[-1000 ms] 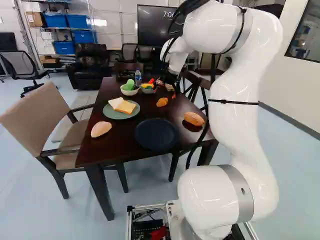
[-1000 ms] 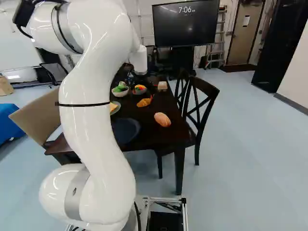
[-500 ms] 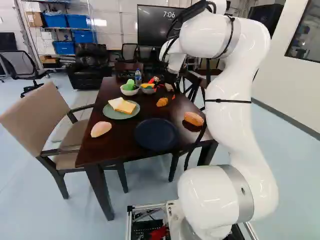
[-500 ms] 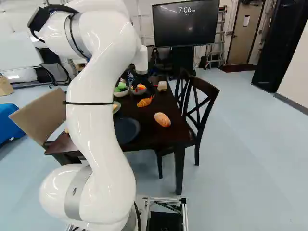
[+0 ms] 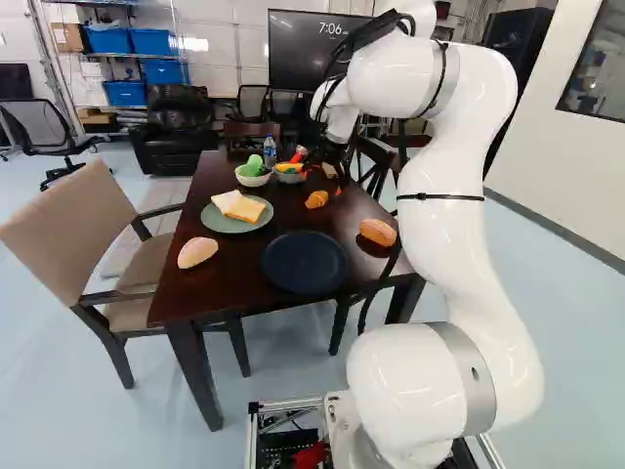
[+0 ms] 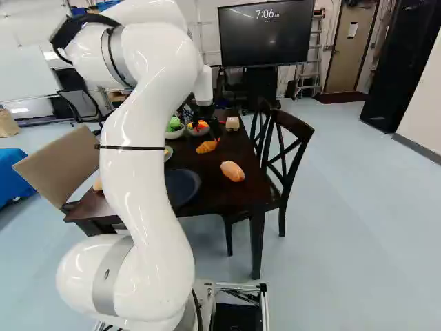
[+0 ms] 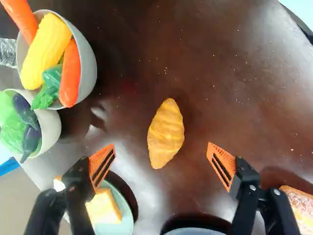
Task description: Move the croissant to the empty plate
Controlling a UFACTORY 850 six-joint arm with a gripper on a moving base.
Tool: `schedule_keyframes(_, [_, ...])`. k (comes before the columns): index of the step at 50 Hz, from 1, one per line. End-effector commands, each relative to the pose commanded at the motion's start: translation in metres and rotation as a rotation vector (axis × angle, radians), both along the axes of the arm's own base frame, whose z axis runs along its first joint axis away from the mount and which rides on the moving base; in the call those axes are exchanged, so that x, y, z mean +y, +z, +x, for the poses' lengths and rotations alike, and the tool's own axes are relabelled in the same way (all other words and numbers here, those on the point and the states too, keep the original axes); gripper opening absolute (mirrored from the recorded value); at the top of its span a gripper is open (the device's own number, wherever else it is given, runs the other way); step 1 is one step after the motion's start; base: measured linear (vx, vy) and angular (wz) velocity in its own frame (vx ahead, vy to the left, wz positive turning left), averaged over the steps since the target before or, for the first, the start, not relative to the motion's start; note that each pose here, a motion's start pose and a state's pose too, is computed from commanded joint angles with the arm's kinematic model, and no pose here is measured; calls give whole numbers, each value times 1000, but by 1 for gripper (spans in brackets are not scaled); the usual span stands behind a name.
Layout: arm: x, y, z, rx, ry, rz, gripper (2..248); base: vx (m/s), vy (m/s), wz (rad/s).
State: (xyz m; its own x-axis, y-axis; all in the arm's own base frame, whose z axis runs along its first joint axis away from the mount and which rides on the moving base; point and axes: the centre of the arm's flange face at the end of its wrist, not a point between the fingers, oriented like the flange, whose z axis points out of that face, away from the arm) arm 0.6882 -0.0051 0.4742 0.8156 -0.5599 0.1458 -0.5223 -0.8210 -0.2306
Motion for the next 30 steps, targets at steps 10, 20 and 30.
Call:
schedule_keyframes(10, [0,-13,4,17,3,-4,247,0,0,0])
schedule_keyframes(20, [0,-28,8,35,3,-3,247,0,0,0])
schedule_keyframes(30, [-1,-34,10,43,3,-3,247,0,0,0])
